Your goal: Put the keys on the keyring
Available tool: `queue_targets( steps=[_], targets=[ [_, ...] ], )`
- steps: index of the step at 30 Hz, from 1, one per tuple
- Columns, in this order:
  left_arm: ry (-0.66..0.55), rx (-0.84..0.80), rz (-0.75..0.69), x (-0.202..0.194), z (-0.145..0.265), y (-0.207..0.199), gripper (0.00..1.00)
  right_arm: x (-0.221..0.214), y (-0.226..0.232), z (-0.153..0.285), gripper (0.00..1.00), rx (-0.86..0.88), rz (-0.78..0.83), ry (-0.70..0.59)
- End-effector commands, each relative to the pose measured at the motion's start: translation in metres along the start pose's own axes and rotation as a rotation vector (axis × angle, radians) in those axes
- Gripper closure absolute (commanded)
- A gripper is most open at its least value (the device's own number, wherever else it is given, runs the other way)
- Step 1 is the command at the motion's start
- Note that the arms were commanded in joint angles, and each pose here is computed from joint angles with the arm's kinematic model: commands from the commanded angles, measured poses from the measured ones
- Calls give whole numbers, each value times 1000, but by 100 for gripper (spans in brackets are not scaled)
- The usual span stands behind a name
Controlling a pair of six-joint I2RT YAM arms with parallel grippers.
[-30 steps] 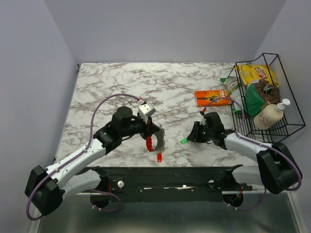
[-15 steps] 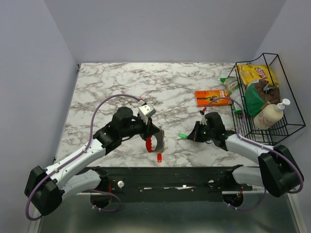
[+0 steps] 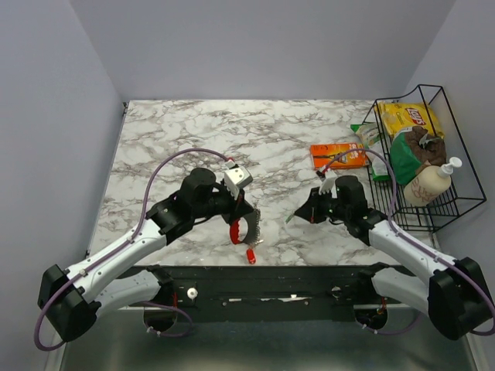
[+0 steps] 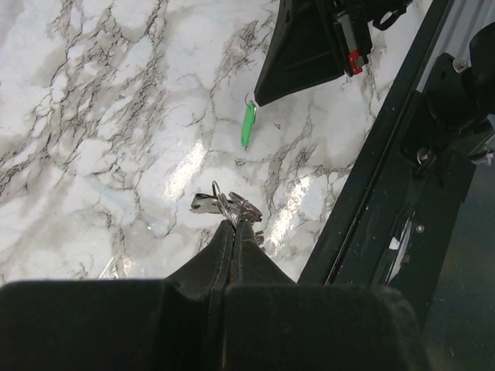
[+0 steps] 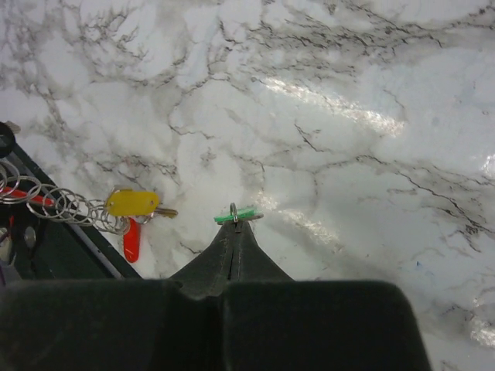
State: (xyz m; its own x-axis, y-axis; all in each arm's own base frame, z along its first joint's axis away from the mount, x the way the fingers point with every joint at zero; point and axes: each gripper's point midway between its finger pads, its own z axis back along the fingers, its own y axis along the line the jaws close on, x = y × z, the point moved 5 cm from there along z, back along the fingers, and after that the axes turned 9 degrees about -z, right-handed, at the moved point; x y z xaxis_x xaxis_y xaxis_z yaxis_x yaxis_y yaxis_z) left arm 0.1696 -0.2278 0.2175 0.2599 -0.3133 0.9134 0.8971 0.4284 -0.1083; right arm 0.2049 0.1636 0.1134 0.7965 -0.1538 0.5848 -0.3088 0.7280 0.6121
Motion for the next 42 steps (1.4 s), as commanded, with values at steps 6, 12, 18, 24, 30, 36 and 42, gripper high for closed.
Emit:
queue_targets(
  steps=[6,12,18,24,30,36,42],
  targets=[
    [69,7,-92,14,9,-6,100,30,46,33,100,196,275,-22],
    [102,-29,-138,14,6,-13,100,46,88,53,99,358,395,-40],
    [85,-69,-184,19,4,-20,100,49,117,53,100,462,495,10],
    [79,-94,-190,21,0,-26,100,37,132,35,100,497,568,112],
    [50,-126,-190,24,-6,-31,100,30,145,28,100,566,597,127],
    [30,-140,-194,26,-9,-33,100,28,152,30,100,626,604,116],
    [25,-156,-197,28,-12,-35,100,25,150,25,100,622,600,130]
  ],
)
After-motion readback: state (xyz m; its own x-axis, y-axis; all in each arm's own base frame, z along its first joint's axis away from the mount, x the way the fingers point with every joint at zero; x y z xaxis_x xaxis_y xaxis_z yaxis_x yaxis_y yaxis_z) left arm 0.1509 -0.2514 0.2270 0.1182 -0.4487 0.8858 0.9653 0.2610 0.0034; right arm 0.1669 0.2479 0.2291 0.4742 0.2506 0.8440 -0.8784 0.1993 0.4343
